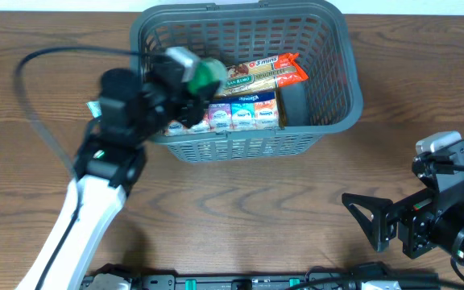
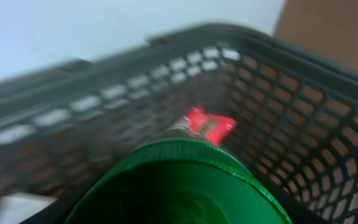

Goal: Pack container
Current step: 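Carry the green-capped bottle into the basket's right side and release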

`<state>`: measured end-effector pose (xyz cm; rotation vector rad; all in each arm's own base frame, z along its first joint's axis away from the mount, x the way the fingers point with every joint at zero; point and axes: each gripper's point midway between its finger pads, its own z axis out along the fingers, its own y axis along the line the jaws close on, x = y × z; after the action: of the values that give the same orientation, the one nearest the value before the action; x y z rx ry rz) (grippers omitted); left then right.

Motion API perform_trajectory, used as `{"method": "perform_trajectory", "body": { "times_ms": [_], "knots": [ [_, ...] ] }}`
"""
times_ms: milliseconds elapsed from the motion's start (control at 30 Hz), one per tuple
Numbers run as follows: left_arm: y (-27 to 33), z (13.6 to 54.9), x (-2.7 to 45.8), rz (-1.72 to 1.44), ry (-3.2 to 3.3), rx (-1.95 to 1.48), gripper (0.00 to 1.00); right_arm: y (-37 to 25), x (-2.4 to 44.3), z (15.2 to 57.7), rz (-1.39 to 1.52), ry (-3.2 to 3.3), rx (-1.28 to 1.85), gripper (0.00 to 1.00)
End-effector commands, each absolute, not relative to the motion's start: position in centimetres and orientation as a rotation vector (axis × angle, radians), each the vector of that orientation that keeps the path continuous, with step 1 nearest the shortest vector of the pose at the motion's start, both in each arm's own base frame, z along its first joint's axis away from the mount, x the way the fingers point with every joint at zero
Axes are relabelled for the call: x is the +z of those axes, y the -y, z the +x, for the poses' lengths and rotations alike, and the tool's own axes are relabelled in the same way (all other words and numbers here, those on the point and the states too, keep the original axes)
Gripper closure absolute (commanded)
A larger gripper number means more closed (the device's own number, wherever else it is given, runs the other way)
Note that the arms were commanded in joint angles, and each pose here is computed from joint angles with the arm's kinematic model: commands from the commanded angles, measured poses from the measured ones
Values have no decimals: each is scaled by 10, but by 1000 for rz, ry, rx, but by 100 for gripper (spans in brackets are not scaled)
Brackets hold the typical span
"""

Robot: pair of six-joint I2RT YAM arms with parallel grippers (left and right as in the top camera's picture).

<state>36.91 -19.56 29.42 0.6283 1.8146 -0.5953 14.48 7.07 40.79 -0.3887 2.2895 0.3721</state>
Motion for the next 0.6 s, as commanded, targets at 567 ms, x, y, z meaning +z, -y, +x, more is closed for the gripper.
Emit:
{"method": "perform_trajectory", "body": {
  "times_ms": [567],
  "knots": [
    [333, 344, 289, 1117, -1774, -704, 51, -70, 409, 145, -373, -2292, 374, 1]
  ]
}}
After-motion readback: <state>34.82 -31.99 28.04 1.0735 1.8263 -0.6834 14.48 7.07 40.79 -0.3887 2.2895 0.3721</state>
